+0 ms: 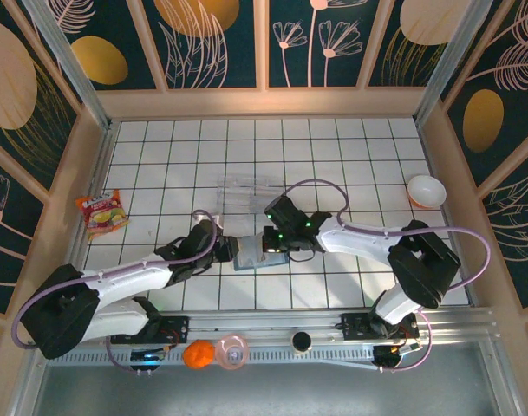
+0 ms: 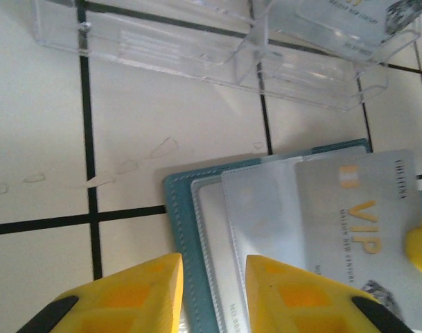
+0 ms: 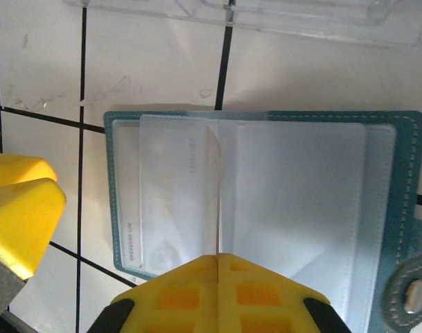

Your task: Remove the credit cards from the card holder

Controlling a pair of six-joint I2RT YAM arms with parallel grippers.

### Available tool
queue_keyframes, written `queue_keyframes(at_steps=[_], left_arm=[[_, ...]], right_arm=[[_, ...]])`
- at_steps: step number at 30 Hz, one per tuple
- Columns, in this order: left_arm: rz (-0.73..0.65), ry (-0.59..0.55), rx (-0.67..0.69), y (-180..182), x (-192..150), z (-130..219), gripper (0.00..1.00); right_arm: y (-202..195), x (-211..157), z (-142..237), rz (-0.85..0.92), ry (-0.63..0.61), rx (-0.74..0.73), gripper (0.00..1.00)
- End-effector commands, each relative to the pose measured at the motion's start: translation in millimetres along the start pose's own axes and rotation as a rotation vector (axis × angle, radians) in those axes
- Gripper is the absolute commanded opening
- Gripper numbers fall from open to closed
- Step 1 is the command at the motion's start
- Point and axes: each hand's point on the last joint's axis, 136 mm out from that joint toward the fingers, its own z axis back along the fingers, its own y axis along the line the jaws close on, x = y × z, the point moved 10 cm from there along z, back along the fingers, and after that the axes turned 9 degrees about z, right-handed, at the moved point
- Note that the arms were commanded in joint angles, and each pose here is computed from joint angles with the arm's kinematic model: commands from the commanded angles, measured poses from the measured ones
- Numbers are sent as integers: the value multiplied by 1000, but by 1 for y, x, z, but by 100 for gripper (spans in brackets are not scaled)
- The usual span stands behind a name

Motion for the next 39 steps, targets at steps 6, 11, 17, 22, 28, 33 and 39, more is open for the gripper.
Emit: queue_keyframes(at_steps=[6,11,17,22,28,33,39], left_arm=[[-3,47,90,25,-13,-11,23],[-20,75,113,26,-16,-21,20],[-32,92,102,21,-14,-30,19],[-37,100,82,15,-12,-35,18],[-38,105,74,14,-12,-35,17],[-38,116,64,13,-13,-37,16],[-38,120,58,13,-13,-38,16]], right_arm=[[20,13,27,89,-45,-1,0],[17,10,30,89,-33,-22,0],[6,5,24,95,-12,-80,0],[7,4,11,89,-5,-54,0],[0,-2,-5,65,15,-95,0],[4,-8,-16,63,30,-58,0],[4,-10,-20,52,40,-6,12]])
